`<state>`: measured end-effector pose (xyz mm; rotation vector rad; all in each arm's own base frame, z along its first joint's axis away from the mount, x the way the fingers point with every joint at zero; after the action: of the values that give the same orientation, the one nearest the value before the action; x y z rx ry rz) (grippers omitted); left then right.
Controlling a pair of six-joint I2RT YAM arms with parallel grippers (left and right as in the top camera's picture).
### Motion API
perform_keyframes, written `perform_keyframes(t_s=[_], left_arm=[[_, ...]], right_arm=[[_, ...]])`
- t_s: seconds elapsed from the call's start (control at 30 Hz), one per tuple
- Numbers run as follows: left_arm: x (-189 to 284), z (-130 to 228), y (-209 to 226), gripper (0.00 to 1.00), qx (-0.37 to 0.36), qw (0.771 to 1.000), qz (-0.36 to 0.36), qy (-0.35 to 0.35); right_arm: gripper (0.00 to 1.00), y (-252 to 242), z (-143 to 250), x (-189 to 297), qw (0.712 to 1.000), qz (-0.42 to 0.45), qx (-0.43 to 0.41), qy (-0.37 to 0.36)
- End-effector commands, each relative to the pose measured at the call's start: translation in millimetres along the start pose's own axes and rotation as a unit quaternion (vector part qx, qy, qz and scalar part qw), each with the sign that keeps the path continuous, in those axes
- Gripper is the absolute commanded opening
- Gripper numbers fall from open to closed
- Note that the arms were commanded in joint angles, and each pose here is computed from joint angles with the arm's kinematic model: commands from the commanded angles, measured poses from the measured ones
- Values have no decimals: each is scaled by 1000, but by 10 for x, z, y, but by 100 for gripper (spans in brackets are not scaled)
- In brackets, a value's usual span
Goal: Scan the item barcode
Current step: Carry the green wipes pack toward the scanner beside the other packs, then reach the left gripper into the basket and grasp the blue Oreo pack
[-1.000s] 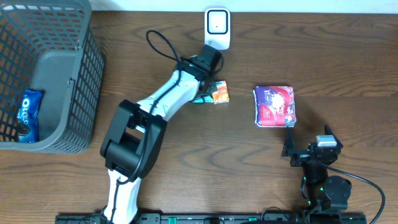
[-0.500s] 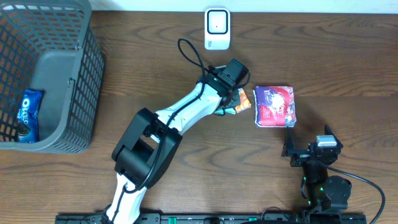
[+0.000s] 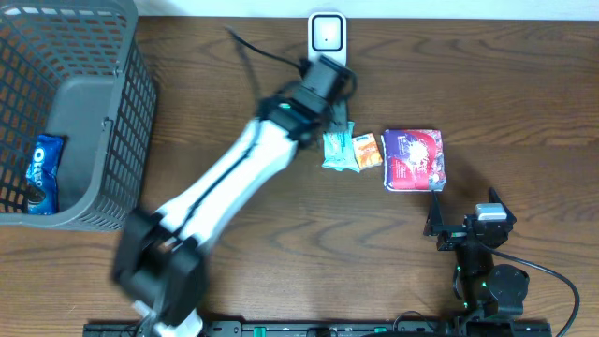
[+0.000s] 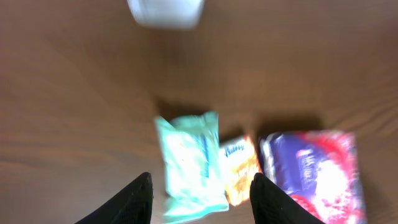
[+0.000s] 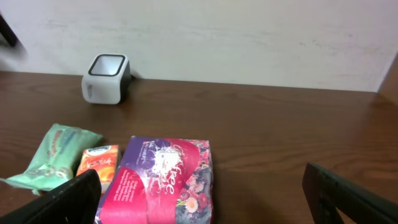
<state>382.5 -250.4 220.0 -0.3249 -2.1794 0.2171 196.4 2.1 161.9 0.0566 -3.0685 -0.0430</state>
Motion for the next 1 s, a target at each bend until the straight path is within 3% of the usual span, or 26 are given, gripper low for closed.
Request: perform_keyframes(t_s=[0.0,0.2,0.4,0.6,0.67,0.97], left_arm=[[597,-407,345,51,-18,993,-60,-95],[1684,-860,1339,54,39,943,-234,-235],[2469,-881,2564,56,130,860,-409,-275],[2685,-496,3572,56,215,807,-513,-201],[2639,-321,3830,63,236,797,-534,-156],[2098,140,4477,71,258,787,-560,1]], right_arm=[[99,18,7,0,1000,-5,6,0],[99,18,7,0,1000,-5,6,0],[99,18,7,0,1000,-5,6,0],[99,18,7,0,1000,-5,6,0],[99,18,7,0,1000,-5,6,0],[99,18,7,0,1000,-5,6,0]])
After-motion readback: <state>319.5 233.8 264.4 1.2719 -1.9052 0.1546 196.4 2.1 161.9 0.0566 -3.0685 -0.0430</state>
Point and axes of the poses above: each gripper's point midway between its finger pads, its own x axis back along the fingers, its own y axis along the line the jaws close on, z = x × y, the point moved 5 cm from there along x, back along the fingers, and after that the axes turned 4 degrees about -x, right-handed, at the moved point
